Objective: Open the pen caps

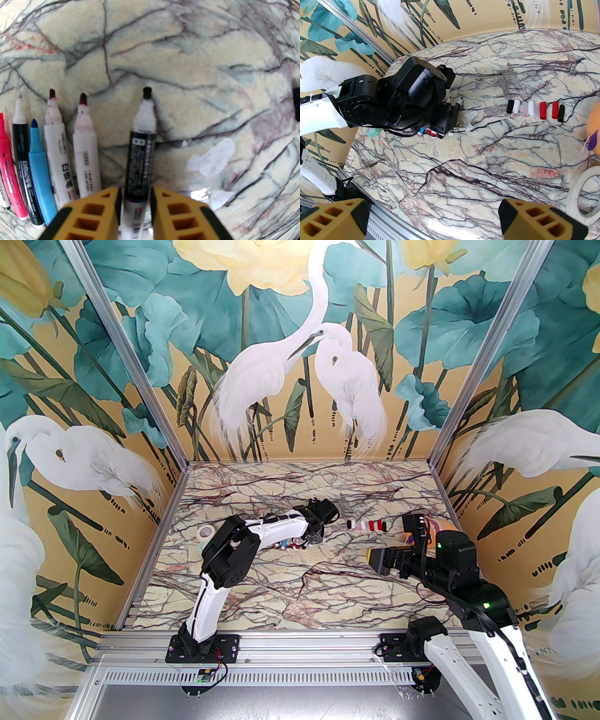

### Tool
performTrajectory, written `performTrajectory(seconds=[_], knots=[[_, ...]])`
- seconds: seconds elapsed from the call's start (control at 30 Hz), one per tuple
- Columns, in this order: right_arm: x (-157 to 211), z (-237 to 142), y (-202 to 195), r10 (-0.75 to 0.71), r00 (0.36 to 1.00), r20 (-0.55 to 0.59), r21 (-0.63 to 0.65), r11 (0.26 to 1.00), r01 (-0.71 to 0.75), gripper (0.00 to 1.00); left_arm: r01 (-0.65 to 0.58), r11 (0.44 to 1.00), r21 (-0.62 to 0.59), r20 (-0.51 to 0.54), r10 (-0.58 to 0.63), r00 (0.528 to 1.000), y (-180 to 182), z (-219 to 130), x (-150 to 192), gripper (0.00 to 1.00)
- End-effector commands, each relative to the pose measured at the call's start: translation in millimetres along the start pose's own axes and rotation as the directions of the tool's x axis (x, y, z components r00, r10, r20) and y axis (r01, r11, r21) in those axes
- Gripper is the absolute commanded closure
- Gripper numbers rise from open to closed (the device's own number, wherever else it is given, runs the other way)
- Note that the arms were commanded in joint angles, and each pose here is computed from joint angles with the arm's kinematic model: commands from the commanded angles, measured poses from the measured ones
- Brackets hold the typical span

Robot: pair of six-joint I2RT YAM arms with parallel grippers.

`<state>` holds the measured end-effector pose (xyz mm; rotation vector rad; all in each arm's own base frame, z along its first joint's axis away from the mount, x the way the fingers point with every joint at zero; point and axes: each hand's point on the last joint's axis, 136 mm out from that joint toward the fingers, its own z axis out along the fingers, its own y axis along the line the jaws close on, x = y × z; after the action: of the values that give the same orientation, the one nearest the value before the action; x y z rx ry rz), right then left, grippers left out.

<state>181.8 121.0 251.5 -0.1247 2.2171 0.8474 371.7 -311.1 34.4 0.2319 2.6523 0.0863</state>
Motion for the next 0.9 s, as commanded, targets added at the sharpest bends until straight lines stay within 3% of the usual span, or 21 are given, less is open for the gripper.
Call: performTrajectory(seconds=[0.0, 0.2, 0.27, 0.3, 0.37, 0.4, 0.57, 0.87], knots=[[2, 1, -2, 0.011, 1.0, -0.003, 0.004, 1.0, -0.011, 0.01, 0.022, 0.999, 0.024, 0.072, -0.023, 0.997, 6, -38, -28, 0.69], [1, 1, -3, 0.012, 1.0, 0.002, 0.016, 1.0, -0.012, 0.01, 0.054, 0.993, 0.107, 0.15, -0.07, 0.986, 13, -87, -43, 0.64], [0, 0, -4, 0.013, 1.0, 0.006, 0.022, 1.0, -0.013, 0.01, 0.063, 0.986, 0.155, 0.188, -0.092, 0.978, 17, -109, -47, 0.55], [-1, -1, -3, 0.011, 1.0, 0.009, 0.021, 1.0, -0.012, 0.01, 0.062, 0.983, 0.173, 0.203, -0.097, 0.974, 20, -117, -47, 0.47], [-3, -4, 0, 0.018, 1.0, 0.012, 0.015, 1.0, -0.018, 0.01, 0.066, 0.976, 0.208, 0.243, -0.117, 0.963, 28, -137, -46, 0.13], [-3, -5, 1, 0.017, 1.0, 0.015, 0.013, 1.0, -0.017, 0.01, 0.066, 0.974, 0.218, 0.261, -0.123, 0.958, 33, -145, -45, 0.02], [-9, -9, 7, 0.019, 0.999, 0.025, 0.003, 1.0, -0.019, 0.01, 0.062, 0.971, 0.232, 0.341, -0.141, 0.929, 65, -178, -34, 0.0], [-34, -11, 4, 0.005, 0.996, 0.088, 0.055, 0.998, -0.01, 0.01, 0.16, 0.949, 0.273, 0.429, -0.268, 0.863, 147, -196, -4, 0.0]])
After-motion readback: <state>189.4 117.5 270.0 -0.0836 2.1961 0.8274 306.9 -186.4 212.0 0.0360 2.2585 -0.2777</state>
